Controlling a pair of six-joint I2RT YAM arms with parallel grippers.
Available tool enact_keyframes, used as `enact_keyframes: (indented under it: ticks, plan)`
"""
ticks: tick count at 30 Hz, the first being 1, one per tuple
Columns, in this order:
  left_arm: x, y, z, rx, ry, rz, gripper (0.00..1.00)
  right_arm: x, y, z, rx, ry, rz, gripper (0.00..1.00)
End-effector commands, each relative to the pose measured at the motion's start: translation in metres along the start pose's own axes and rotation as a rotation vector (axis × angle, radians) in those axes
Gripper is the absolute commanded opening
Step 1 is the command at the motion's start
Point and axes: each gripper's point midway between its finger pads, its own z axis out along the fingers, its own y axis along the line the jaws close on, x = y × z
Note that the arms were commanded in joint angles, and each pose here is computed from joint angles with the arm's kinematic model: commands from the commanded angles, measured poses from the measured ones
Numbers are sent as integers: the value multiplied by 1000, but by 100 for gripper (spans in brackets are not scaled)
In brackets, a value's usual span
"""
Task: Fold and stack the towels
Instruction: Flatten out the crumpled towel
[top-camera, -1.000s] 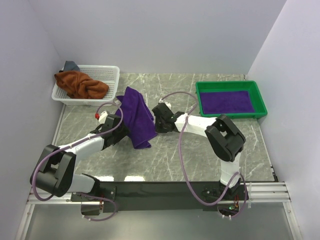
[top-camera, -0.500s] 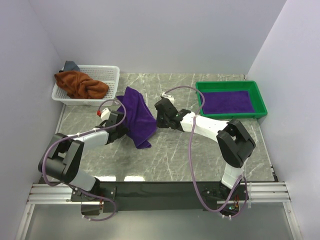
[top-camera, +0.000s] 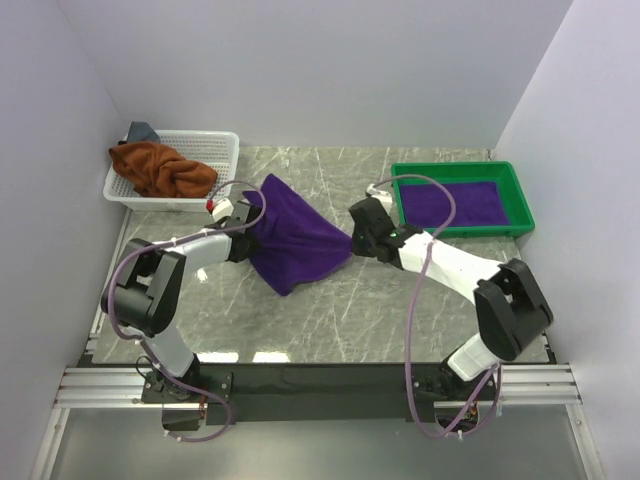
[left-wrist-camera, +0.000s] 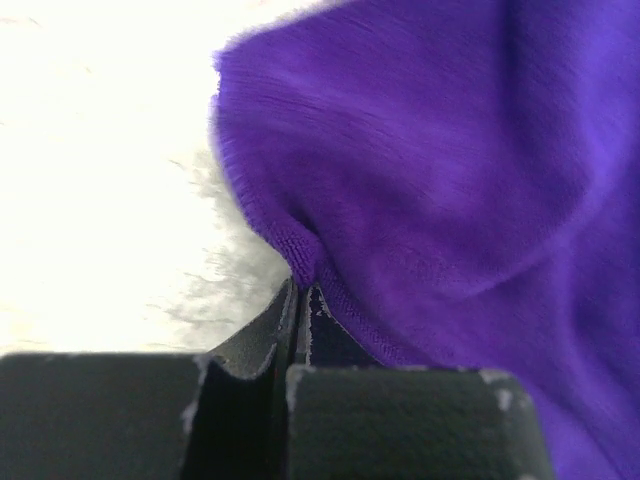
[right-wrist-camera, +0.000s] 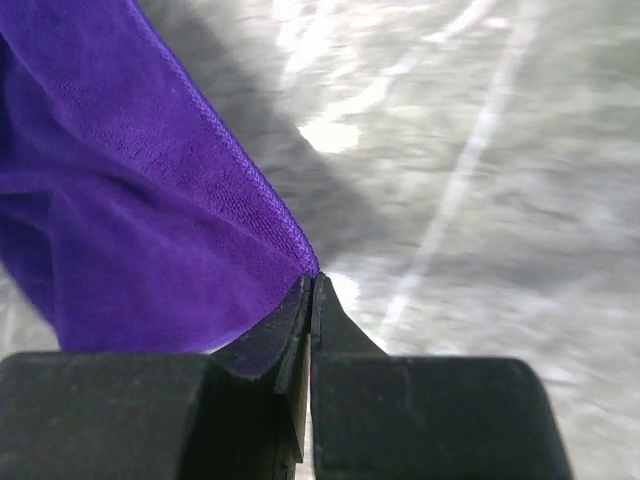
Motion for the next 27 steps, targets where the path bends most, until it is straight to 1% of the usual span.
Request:
enact_keyframes:
  ticks: [1, 3, 6, 7, 8, 10, 11, 13, 14, 16, 17, 19, 20, 22, 23, 25, 26, 27]
  plan:
    - [7, 38, -4, -162, 53, 172, 1, 6, -29, -13, 71, -8, -16, 0]
    - [3, 33, -7, -148, 65, 219, 1, 13, -31, -18, 61, 3, -14, 0]
    - [-3, 25, -7, -149, 97, 305, 1, 35, -44, -18, 75, 42, -14, 0]
    - [-10, 13, -7, -128, 92, 322, 1, 39, -47, -18, 77, 49, -14, 0]
    - [-8, 15, -3, -144, 116, 370, 1, 41, -49, -19, 79, 50, -12, 0]
    - [-19, 2, -2, -128, 108, 399, 2, 51, -55, -18, 89, 72, -11, 0]
    - [-19, 4, -2, -145, 116, 418, 5, 51, -56, -21, 87, 67, -8, 0]
    - [-27, -2, -11, -122, 98, 402, 11, 56, -57, -24, 75, 71, -3, 0]
    - [-27, -1, -15, -114, 95, 385, 22, 56, -57, -25, 71, 70, 0, 0]
    - [-22, 1, -31, -65, 104, 343, 33, 58, -55, -28, 54, 70, 4, 0]
    - [-18, 1, -37, -38, 114, 308, 44, 59, -54, -28, 47, 71, 2, 0]
    - [-7, 5, -54, 25, 124, 253, 51, 60, -53, -28, 36, 72, 4, 0]
    - [3, 1, -61, 73, 158, 217, 56, 61, -50, -29, 26, 75, 3, 0]
    - [22, 5, -78, 115, 178, 196, 58, 61, -47, -29, 15, 75, 0, 0]
    - [31, 3, -85, 138, 200, 162, 58, 63, -46, -29, 10, 78, -2, 0]
    - [54, 5, -97, 176, 233, 152, 59, 64, -47, -29, 4, 73, 6, 0]
    - [61, 3, -102, 189, 249, 114, 59, 64, -46, -30, 0, 72, 7, 0]
    - [73, 0, -108, 215, 271, 113, 59, 66, -47, -29, -2, 72, 9, 0]
